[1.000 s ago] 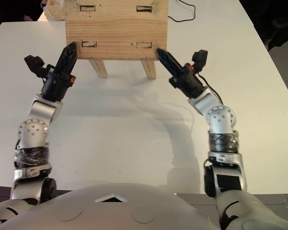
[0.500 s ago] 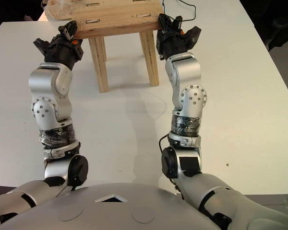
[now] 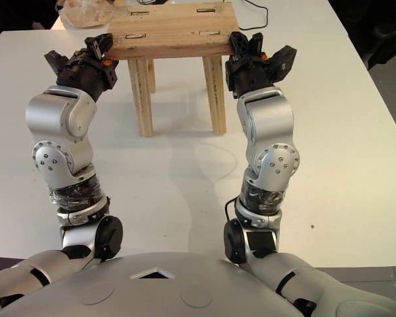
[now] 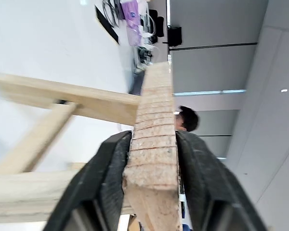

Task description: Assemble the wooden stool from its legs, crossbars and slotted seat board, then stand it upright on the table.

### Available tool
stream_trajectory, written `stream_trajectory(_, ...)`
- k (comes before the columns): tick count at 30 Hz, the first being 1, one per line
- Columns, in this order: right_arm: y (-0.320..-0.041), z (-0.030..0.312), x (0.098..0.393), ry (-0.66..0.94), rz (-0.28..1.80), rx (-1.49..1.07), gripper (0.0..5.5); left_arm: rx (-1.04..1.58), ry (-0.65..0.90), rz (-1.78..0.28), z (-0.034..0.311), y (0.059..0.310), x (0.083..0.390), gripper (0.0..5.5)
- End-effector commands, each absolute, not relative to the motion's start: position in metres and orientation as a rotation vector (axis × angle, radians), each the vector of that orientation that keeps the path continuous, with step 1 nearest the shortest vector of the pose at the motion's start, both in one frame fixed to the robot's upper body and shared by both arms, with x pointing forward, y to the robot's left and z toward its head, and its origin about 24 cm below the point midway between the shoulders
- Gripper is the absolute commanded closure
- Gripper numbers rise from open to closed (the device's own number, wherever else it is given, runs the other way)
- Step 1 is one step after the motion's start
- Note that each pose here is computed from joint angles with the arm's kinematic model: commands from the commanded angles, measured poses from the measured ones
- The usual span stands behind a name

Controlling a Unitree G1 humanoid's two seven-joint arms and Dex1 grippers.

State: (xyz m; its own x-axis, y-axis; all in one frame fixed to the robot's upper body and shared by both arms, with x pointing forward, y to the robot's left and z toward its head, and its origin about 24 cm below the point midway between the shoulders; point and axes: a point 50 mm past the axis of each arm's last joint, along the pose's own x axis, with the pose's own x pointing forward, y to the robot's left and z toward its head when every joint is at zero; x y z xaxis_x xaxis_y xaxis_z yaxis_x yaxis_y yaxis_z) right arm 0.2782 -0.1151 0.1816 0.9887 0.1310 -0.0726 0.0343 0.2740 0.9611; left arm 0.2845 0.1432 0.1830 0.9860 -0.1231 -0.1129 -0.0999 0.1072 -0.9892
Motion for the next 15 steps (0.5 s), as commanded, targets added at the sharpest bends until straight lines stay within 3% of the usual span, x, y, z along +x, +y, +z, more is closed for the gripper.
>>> stream_trajectory(1, -0.12, 0.149, 0.276, 0.241, -0.029, 1.191, 3.41, -1.362, 0.309, 0.161, 0.146, 0.154, 0.286, 3.13)
stream_trajectory(4, -0.121, 0.152, 0.277, 0.196, -0.024, 1.179, 2.97, -1.29, 0.322, 0.18, 0.142, 0.159, 0.287, 2.75)
stream_trajectory(7, -0.129, 0.163, 0.28, 0.094, -0.028, 1.152, 2.55, -1.236, 0.27, 0.168, 0.15, 0.165, 0.287, 2.75)
stream_trajectory(11, -0.16, 0.197, 0.29, -0.138, -0.071, 0.98, 1.94, -1.087, 0.077, 0.129, 0.183, 0.184, 0.282, 2.75)
stream_trajectory(15, -0.193, 0.234, 0.297, -0.387, -0.138, 0.615, 1.94, -0.817, -0.176, 0.087, 0.226, 0.198, 0.267, 2.75)
